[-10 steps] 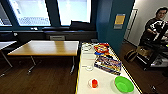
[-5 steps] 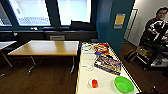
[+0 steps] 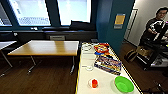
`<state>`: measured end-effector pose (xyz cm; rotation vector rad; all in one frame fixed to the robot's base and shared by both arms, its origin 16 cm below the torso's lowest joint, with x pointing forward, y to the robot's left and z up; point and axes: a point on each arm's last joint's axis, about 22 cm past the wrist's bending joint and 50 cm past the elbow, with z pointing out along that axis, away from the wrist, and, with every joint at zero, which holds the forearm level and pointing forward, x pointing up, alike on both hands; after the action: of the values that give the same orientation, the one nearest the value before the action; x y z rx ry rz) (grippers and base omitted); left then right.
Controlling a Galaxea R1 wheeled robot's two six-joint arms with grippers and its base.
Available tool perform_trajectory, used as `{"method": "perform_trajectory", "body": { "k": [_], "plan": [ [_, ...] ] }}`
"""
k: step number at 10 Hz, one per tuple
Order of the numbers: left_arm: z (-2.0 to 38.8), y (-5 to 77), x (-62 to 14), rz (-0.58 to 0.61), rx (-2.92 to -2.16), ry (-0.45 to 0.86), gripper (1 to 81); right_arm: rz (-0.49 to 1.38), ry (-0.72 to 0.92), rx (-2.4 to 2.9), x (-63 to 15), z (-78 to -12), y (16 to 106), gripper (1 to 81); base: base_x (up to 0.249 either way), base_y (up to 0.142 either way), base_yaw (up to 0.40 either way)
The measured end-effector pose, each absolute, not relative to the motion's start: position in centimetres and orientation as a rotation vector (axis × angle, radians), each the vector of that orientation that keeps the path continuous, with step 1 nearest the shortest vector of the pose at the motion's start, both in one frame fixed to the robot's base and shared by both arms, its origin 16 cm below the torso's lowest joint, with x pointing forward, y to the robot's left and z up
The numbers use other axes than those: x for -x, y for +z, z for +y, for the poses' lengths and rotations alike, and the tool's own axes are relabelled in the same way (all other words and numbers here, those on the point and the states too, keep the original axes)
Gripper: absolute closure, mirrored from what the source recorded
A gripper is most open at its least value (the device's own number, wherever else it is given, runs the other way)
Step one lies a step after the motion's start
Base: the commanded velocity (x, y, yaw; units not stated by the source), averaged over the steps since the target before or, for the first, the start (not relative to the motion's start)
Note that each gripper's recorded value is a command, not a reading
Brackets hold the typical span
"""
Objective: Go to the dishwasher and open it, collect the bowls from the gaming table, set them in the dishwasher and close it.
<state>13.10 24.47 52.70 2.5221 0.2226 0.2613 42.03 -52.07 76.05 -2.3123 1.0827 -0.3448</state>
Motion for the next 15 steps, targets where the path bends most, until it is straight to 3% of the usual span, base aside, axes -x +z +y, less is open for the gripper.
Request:
{"method": "perform_trajectory", "body": {
  "k": [7,15],
  "plan": [
    [24.6,52.1,-13.6,0.227,-2.535,0.266,1.0,1.177,-0.618,2.293,-47.9,-57.6,78.1,1.0,0.0,0.0,0.0],
    [24.6,51.0,-13.6,0.234,-2.556,0.263,1.0,1.091,-0.552,2.255,-51.6,-50.3,76.5,1.0,0.0,0.0,0.0]
  ]
}}
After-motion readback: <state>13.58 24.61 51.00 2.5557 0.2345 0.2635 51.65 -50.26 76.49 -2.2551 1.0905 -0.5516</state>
